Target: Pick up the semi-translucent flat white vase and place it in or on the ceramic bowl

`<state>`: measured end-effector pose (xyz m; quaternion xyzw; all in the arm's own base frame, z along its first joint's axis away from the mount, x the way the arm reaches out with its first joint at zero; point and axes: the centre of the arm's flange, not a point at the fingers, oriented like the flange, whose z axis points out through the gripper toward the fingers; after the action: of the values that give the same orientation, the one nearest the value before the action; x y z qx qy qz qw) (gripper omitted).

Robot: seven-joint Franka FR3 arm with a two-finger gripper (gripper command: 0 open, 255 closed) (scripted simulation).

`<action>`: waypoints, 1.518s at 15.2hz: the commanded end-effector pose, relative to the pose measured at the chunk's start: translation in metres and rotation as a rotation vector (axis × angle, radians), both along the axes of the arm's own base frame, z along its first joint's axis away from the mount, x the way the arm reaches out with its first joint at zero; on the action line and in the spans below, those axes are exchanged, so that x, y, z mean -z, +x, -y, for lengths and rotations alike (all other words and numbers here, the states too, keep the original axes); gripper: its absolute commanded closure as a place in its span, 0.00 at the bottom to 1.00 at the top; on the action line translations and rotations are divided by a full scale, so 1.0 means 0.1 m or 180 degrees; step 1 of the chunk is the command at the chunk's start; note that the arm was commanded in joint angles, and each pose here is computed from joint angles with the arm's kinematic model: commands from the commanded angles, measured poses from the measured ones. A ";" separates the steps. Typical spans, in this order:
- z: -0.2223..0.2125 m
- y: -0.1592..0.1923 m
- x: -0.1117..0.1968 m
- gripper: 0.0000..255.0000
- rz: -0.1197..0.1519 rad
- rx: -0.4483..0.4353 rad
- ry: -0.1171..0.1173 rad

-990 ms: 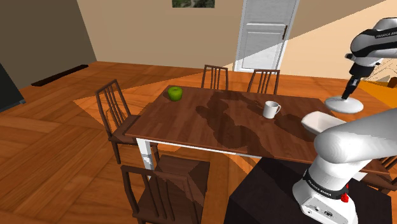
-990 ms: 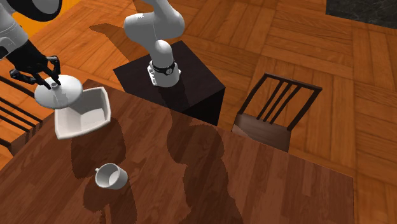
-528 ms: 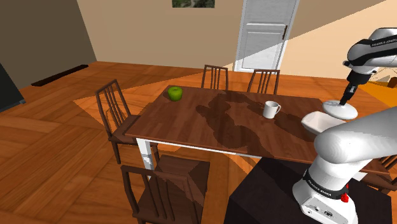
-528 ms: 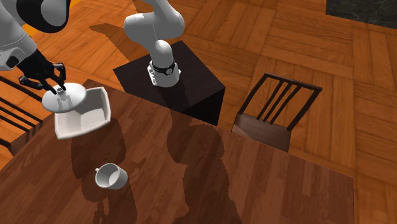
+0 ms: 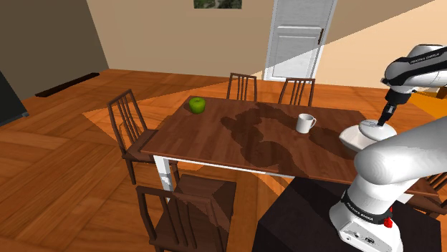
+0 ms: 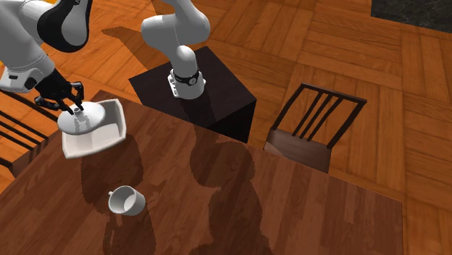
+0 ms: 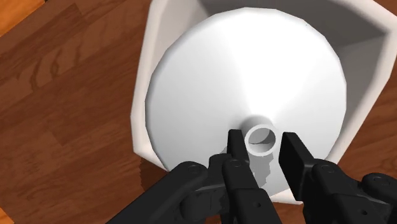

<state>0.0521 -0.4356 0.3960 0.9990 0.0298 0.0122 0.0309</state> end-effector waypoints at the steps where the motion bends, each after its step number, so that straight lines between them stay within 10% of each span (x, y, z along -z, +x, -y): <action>1: 0.00 -0.01 0.10 1.00 0.0001 0.0000 -0.0003; 13: 0.00 -0.01 0.36 1.00 0.0001 0.0000 -0.0003; 14: 0.00 -0.01 0.36 0.00 0.0001 0.0000 -0.0003; 23: -0.03 -0.02 -0.14 0.00 0.0001 0.0000 -0.0003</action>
<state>0.0481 -0.4370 0.3980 0.9990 0.0300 0.0131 0.0319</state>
